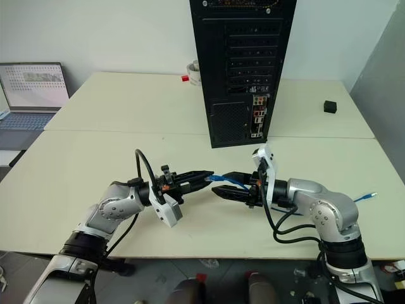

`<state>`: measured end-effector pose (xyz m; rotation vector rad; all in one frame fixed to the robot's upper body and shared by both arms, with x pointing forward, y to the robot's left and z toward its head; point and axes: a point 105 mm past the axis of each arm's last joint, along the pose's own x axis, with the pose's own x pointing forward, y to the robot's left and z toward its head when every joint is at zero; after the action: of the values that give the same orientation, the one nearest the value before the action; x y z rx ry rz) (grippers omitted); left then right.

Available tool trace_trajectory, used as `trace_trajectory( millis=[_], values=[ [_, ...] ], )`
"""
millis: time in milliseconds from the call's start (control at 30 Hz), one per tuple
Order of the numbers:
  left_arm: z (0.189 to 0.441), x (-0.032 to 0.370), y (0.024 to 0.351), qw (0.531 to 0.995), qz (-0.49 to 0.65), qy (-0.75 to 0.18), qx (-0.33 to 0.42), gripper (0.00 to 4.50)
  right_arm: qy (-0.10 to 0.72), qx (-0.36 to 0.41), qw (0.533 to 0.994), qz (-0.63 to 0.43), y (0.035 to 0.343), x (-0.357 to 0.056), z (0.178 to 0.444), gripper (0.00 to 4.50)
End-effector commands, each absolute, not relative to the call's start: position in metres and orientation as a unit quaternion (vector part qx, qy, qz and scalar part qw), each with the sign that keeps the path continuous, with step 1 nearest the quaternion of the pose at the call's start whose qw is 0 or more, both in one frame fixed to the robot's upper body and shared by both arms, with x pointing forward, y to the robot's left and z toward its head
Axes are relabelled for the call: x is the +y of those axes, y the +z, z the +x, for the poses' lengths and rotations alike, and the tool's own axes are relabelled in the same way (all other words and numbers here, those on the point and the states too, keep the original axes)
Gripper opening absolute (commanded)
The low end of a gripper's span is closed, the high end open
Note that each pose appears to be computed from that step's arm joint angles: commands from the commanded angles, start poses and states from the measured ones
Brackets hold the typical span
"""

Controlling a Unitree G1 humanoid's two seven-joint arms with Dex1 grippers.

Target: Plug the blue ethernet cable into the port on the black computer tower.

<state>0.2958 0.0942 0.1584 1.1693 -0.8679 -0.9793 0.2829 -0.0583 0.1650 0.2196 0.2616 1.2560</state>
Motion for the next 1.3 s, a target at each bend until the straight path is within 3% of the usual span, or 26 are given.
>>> trace_trajectory(
  millis=[33,333,433,767,800,833,867,900,1133,1233,1300],
  values=[
    [0.294,0.095,0.168,0.629,0.519,-0.417,-0.402,0.28,0.588,0.093,0.797,0.103,0.178,-0.056,0.285,2.31],
    [0.289,0.093,0.165,0.622,0.517,-0.422,-0.409,0.28,0.588,0.092,0.796,0.111,0.179,-0.053,0.288,0.30],
    [0.287,0.092,0.163,0.620,0.517,-0.425,-0.410,0.28,0.589,0.094,0.794,0.115,0.179,-0.052,0.288,0.00],
    [0.285,0.092,0.158,0.621,0.515,-0.436,-0.399,0.28,0.593,0.095,0.791,0.115,0.179,-0.051,0.288,0.00],
    [0.285,0.092,0.158,0.626,0.511,-0.435,-0.398,0.63,0.593,0.096,0.792,0.114,0.179,-0.051,0.288,0.00],
    [0.286,0.093,0.158,0.633,0.506,-0.435,-0.394,0.63,0.593,0.096,0.792,0.114,0.179,-0.051,0.288,0.00],
    [0.287,0.093,0.158,0.638,0.501,-0.436,-0.389,1.01,0.593,0.096,0.792,0.112,0.178,-0.052,0.288,0.00],
    [0.288,0.094,0.159,0.643,0.497,-0.436,-0.387,1.05,0.593,0.096,0.792,0.112,0.178,-0.052,0.288,0.00],
    [0.296,0.097,0.153,0.669,0.487,-0.449,-0.336,2.39,0.582,0.092,0.801,0.107,0.179,-0.055,0.291,0.00],
    [0.299,0.100,0.156,0.696,0.465,-0.449,-0.312,3.00,0.559,0.074,0.819,0.108,0.185,-0.062,0.298,0.00],
    [0.304,0.104,0.163,0.746,0.415,-0.437,-0.284,3.00,0.528,0.051,0.841,0.102,0.192,-0.070,0.306,0.00]
  ],
)
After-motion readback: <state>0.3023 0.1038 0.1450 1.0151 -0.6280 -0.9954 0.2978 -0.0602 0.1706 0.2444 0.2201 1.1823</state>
